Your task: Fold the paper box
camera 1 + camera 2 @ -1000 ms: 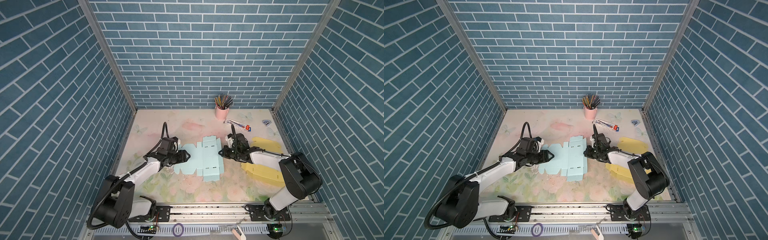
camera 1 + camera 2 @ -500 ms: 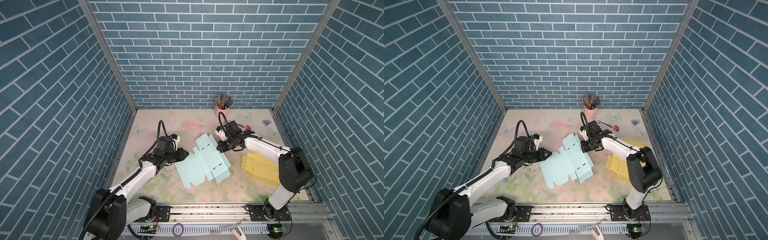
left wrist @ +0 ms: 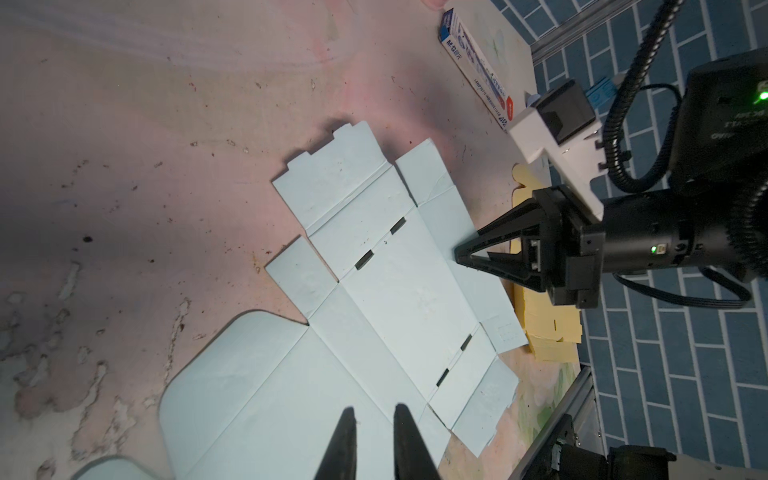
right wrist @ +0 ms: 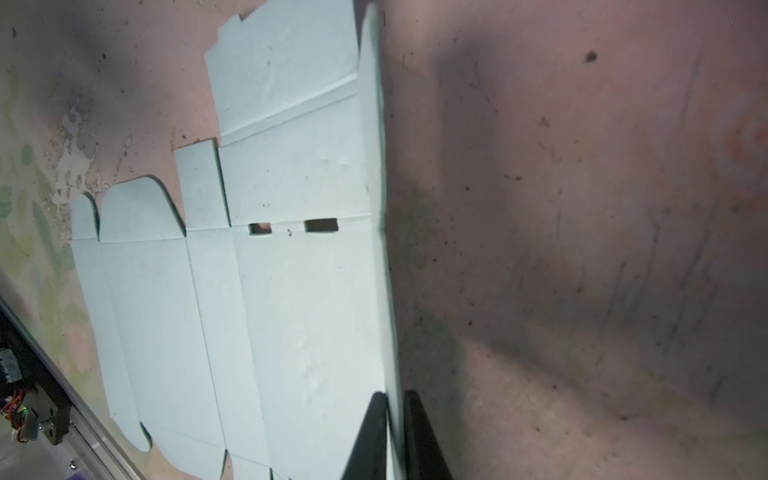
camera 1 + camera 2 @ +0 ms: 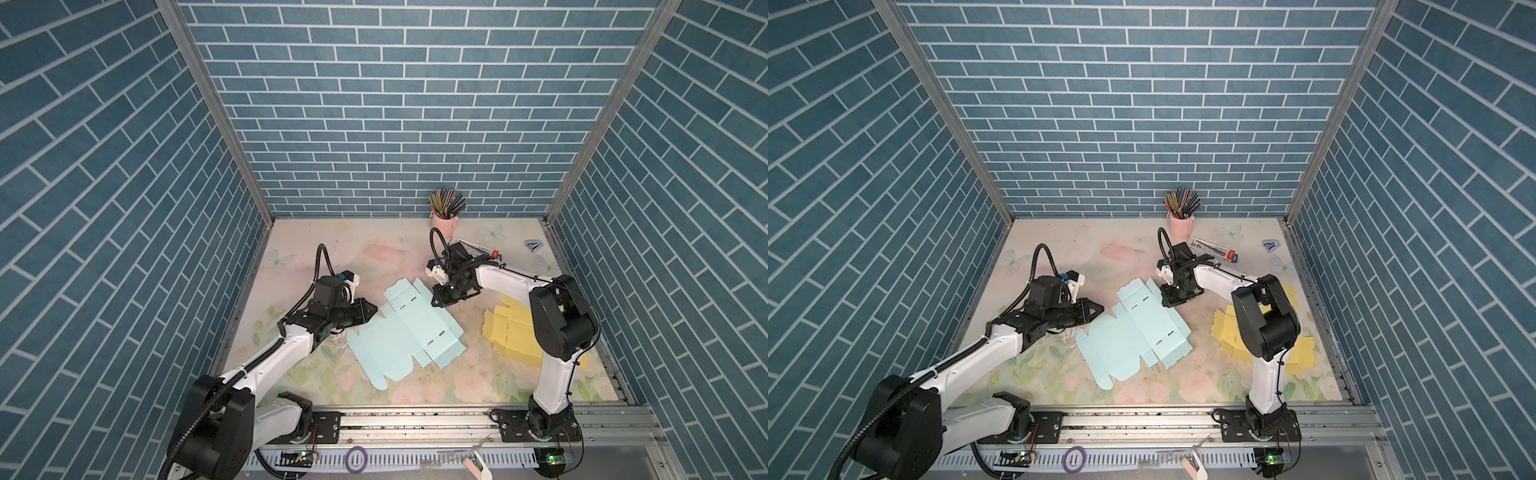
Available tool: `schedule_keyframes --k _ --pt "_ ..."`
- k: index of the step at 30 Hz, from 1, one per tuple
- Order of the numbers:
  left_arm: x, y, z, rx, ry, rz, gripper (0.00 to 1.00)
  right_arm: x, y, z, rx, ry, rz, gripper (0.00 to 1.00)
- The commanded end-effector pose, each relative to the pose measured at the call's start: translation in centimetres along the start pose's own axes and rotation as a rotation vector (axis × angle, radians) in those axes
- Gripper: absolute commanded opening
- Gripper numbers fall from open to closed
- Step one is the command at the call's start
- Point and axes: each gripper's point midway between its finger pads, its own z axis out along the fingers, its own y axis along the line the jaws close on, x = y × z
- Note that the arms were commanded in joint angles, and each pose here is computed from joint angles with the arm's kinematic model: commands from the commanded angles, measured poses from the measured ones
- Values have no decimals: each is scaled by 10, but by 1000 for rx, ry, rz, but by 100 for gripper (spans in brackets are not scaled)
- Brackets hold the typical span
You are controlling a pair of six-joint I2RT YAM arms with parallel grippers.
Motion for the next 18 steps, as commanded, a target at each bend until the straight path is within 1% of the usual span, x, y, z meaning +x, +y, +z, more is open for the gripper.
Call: schedule_keyframes --k 1,4,7,18 --pt "3 6 2 -11 -9 -14 19 2 3 2 -76 22 -2 16" --pt "3 7 1 -15 -11 -10 20 3 3 2 -122 8 20 20" --pt "2 8 2 -21 -10 -10 20 5 -1 1 -123 5 35 22" --pt "3 12 5 -40 -6 -25 23 13 -6 7 -130 18 46 21"
